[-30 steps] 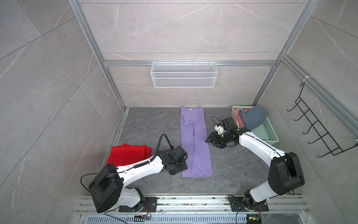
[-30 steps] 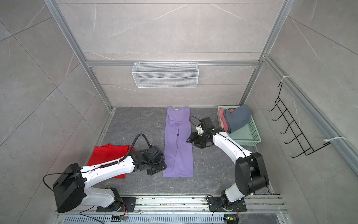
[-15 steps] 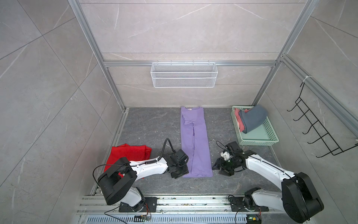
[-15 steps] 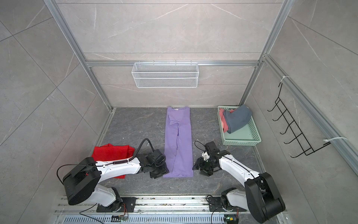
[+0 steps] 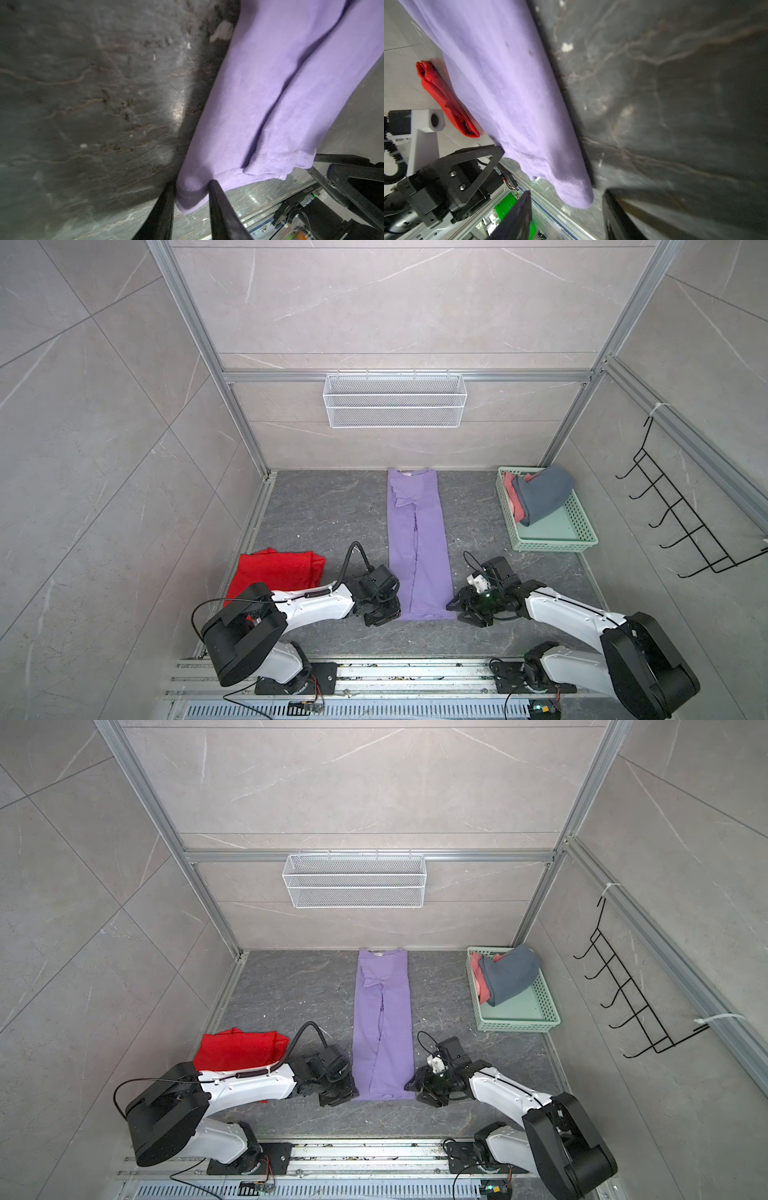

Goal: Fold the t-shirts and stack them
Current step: 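Move both grippers to the strip's near end and grasp its corners, then fold the near end of the strip away from the robot with both grippers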

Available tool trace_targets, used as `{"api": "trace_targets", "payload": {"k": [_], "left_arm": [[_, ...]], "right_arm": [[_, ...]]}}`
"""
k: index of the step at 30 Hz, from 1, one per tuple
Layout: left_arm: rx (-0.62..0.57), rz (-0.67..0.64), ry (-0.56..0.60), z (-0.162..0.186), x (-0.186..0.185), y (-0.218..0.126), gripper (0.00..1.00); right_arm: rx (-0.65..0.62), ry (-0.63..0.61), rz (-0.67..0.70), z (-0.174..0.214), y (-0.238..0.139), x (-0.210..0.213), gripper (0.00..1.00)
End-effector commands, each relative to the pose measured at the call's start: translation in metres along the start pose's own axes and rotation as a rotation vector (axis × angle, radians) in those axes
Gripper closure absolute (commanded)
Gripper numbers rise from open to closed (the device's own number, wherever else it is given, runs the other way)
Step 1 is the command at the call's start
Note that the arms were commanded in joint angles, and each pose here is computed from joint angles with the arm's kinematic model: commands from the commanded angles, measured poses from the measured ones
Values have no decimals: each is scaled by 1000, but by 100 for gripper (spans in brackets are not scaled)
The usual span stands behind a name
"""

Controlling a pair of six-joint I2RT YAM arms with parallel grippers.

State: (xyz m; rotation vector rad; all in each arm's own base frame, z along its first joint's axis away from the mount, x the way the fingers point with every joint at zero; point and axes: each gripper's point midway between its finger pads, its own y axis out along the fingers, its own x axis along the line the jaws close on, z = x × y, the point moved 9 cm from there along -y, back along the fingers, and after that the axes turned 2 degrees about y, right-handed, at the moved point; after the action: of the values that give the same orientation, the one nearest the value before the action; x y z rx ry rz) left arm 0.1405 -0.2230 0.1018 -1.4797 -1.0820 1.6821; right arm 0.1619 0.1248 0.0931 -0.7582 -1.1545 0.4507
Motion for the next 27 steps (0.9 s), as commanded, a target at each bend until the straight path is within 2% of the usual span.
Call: {"api": "trace_targets", "payload": {"k": [1, 2, 4, 7, 12, 16, 19, 24, 27], "left_arm": [[29, -16, 11, 3, 1, 3, 75], [29, -7, 14, 2, -1, 4, 78], [36, 9, 17, 2, -4, 4, 86], [41, 34, 27, 4, -9, -3, 100], [8, 88, 63, 3, -26, -32, 100], [-40, 181, 78, -16, -46, -53, 100], [-72, 234, 100, -43, -64, -62, 100], [-129, 240, 136, -108, -89, -70, 100], [-134, 230, 155, -144, -99, -69, 100]], "right_arm": [[-47, 74, 152, 0, 12, -31, 50], [-42, 74, 158, 0, 13, -32, 55], [-43, 85, 199, -1, 14, -34, 80], [-54, 73, 182, 0, 8, -26, 93], [-118, -1, 134, -3, -20, 12, 98], [-232, -57, 128, -23, -40, 53, 99], [-284, -91, 117, -47, -40, 81, 100], [-348, -151, 139, -101, -29, 134, 100], [-382, -140, 156, -131, -24, 155, 100]]}}
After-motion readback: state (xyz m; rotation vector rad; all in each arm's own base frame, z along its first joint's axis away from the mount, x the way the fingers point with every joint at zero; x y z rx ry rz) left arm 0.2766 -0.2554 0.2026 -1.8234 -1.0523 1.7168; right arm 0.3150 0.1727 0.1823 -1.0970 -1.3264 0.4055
